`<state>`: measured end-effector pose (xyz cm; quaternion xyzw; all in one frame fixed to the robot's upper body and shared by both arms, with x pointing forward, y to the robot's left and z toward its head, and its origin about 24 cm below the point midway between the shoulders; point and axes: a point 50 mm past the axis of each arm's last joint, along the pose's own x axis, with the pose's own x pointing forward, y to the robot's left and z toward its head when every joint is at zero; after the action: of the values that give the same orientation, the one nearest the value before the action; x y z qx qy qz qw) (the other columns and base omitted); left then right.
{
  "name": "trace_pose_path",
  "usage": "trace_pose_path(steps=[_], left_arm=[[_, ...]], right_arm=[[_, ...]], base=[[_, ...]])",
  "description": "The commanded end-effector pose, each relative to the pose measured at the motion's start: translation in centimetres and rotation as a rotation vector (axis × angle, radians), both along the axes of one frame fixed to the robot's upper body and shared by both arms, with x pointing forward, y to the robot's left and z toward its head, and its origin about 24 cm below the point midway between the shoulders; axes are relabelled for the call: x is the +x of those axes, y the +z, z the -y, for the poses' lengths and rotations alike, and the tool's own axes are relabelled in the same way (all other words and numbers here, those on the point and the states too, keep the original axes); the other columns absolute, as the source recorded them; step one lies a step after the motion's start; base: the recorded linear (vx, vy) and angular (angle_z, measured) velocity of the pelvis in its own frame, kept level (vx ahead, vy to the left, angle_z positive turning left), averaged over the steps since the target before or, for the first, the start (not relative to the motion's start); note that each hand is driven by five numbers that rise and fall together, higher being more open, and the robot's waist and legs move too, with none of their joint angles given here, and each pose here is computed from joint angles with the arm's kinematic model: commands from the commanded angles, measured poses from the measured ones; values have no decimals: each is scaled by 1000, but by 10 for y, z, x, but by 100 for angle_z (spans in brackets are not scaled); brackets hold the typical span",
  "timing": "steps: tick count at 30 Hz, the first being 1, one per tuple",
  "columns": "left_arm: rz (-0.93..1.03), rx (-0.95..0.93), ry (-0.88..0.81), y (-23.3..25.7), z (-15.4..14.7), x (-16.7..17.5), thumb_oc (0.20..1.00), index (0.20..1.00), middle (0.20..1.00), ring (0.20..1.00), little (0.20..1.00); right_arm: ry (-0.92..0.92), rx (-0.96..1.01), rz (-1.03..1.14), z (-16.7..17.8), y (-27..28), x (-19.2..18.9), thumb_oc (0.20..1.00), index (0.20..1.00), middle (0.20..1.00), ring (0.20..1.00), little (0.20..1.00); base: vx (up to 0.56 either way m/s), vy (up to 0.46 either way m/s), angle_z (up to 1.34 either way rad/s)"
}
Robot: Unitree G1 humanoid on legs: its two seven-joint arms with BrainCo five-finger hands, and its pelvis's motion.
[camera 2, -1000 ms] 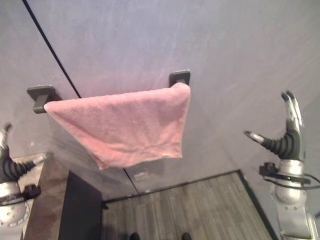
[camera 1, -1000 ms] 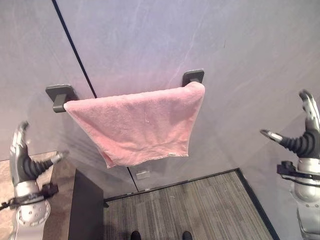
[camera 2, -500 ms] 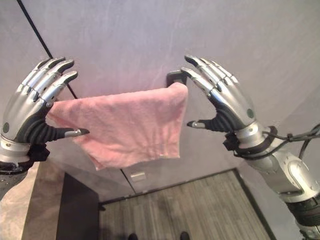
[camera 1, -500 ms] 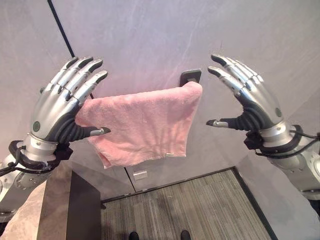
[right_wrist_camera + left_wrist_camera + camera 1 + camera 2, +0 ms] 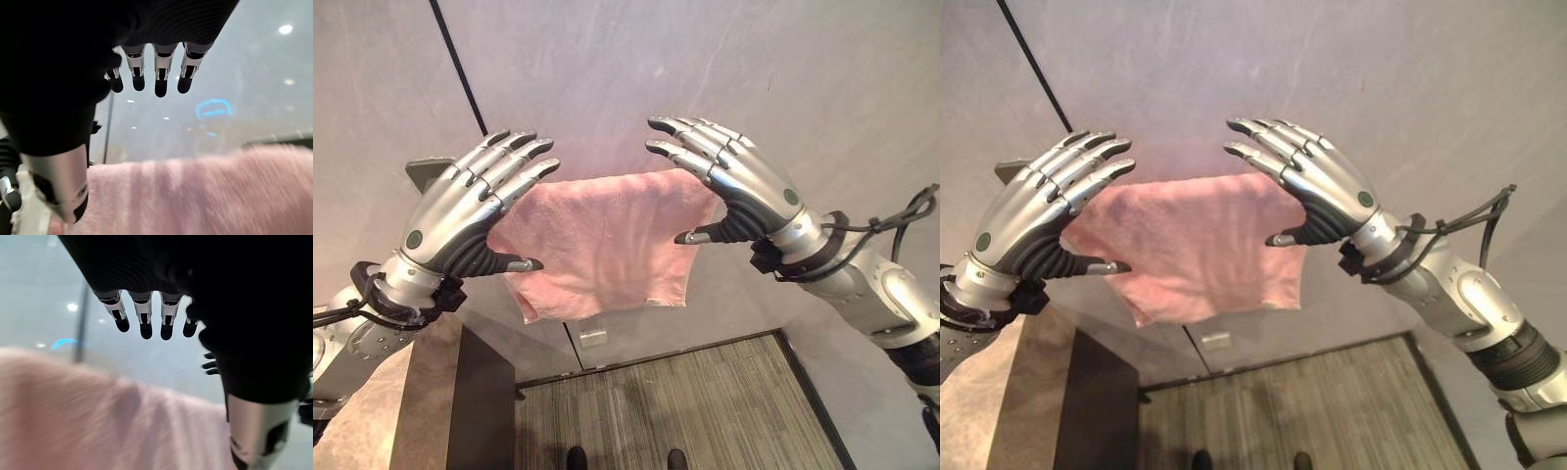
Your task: Put brush and paste in cup on sink, flatten towel.
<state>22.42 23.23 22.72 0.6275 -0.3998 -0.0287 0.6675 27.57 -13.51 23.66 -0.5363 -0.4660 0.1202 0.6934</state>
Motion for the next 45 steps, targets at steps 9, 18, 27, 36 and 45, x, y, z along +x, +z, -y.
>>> trace_pose_path(steps=[9,18,27,36,45], left_arm=[[53,3,95,2,-5,11,1000,1000,1000,1000,1000],[132,101,121,18,-8,5,1000,1000,1000,1000,1000],[182,149,114,40,-7,-1,1000,1000,1000,1000,1000],[189,141,65,46,1,-1,1000,1000,1000,1000,1000],[139,141,-40,46,21,3,1000,1000,1000,1000,1000]], right_arm=[[-112,83,-17,4,2,18,1000,1000,1000,1000,1000],[-134,-13,75,14,21,9,1000,1000,1000,1000,1000],[-70,-101,136,4,50,-1,1000,1000,1000,1000,1000],[-6,-134,158,-9,60,-5,1000,1000,1000,1000,1000],[72,-182,89,-29,56,-1,1000,1000,1000,1000,1000]], base=[[3,5,2],[6,0,1],[4,-1,-3],[0,0,0],[0,0,0]])
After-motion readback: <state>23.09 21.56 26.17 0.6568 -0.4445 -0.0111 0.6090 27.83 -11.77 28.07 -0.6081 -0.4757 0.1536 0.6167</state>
